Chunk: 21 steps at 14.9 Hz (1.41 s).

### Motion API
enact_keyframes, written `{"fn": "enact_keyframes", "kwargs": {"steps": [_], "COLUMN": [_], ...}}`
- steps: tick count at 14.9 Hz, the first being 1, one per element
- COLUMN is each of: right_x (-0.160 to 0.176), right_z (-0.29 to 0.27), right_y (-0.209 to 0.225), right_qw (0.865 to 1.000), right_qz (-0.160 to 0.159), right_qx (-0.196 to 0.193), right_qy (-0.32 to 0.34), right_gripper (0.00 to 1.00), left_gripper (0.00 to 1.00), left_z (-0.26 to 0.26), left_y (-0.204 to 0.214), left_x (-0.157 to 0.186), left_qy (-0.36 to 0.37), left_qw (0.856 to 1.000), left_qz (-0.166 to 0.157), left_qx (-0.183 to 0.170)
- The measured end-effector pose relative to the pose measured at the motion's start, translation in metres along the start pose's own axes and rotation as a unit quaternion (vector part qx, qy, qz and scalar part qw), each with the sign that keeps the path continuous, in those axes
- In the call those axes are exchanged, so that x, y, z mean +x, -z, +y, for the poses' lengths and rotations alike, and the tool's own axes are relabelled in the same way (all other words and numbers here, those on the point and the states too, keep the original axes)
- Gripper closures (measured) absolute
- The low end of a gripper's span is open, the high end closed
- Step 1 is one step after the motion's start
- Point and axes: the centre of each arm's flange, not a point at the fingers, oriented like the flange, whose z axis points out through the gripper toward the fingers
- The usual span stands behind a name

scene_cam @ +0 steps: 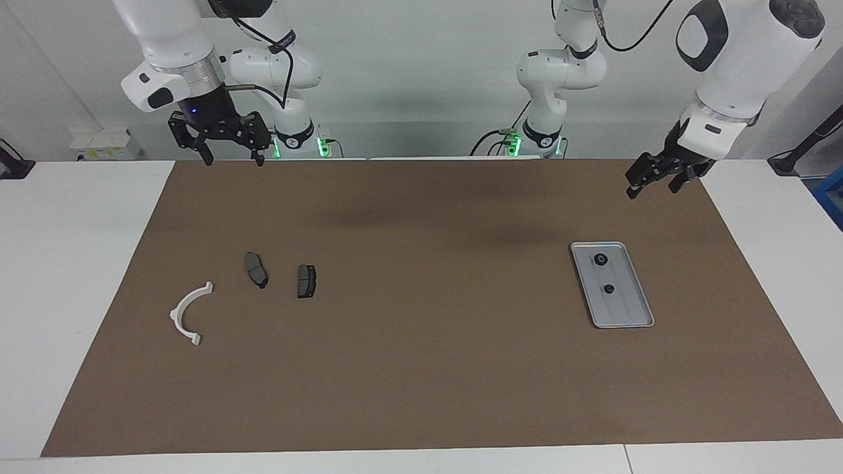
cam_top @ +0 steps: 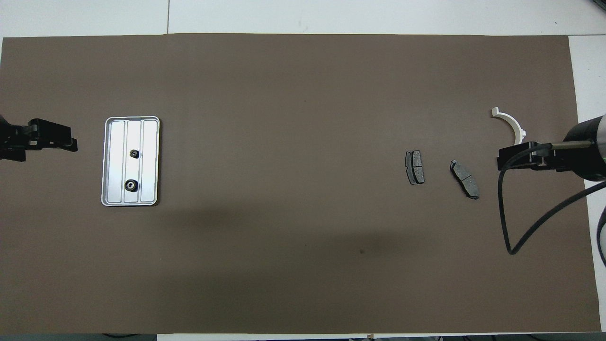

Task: Pick bearing gear from pile to tray

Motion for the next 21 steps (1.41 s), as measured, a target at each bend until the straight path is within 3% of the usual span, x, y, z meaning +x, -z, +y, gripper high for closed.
{"fn": "enact_keyframes", "kwargs": {"steps": [8,21], "right_x": [0.000,0.000], "right_z": [-0.001,-0.002], "right_y": [0.000,0.000], "right_qw": [1.000,1.000], "right_qz": [0.000,0.000], "right_qx": [0.000,0.000], "right_qy": [0.001,0.002], "right_gripper": [0.00,0.00], "left_gripper": [0.00,0.00], "left_z": [-0.022,0.004], "left_y": [0.013,0.003], "left_x": [0.002,0.000], "left_qy": [0.012,-0.010], "left_qw": [0.999,0.999], "left_qz": [0.033,0.021], "left_qx": [0.021,0.025]}}
